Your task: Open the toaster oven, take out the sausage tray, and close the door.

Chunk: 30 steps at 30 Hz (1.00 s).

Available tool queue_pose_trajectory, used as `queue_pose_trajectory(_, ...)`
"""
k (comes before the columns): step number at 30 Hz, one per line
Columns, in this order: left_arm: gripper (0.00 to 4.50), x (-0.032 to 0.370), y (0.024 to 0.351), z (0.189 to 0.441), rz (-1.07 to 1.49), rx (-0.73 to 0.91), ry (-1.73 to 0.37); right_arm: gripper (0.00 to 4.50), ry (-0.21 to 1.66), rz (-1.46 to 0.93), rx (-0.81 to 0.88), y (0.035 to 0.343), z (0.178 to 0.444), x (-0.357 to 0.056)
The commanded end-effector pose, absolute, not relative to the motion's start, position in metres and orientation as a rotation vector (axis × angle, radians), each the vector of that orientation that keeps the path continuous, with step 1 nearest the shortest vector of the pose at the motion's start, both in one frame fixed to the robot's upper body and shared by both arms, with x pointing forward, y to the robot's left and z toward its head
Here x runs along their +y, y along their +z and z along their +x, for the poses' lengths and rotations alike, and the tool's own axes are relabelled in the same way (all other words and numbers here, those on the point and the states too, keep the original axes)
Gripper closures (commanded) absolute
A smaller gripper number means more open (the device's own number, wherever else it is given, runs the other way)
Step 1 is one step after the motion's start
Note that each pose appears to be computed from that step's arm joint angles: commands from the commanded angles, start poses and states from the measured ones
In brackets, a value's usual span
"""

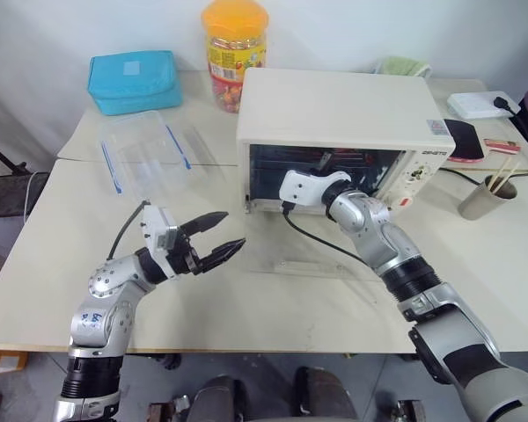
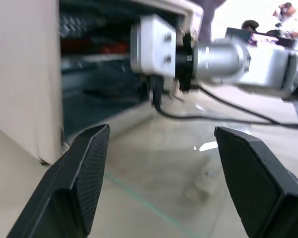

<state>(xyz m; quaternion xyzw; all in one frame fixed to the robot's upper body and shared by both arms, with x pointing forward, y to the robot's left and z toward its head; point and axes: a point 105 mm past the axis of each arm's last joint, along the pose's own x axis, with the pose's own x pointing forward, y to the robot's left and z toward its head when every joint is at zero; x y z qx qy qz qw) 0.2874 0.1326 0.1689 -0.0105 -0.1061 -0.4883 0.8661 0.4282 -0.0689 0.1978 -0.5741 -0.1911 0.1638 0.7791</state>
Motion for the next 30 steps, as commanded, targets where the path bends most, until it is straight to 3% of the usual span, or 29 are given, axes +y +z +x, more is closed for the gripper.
queue_pose_trajectory(1, 0.9, 0.129, 0.176, 0.279, -0.022, -0.256, -1.032, 1.49, 0.351, -1.252, -0.511, 0.212, 0.424, -0.053)
queue_pose_trajectory(8, 0.9, 0.125, 0.181, 0.288, -0.035, -0.265, -1.041, 3.97, 0.345, -1.259, -0.531, 0.213, 0.426, -0.051)
queue_pose_trajectory(10, 0.9, 0.119, 0.183, 0.294, -0.03, -0.272, -1.074, 4.44, 0.339, -1.263, -0.536, 0.215, 0.427, -0.051)
queue_pose_trajectory(22, 0.9, 0.091, 0.224, 0.361, -0.052, -0.385, -1.099, 4.46, 0.366, -1.262, -0.632, 0.236, 0.413, -0.044)
queue_pose_trajectory(30, 0.9, 0.096, 0.231, 0.368, -0.075, -0.398, -1.099, 4.46, 0.443, -1.271, -0.637, 0.225, 0.373, -0.051)
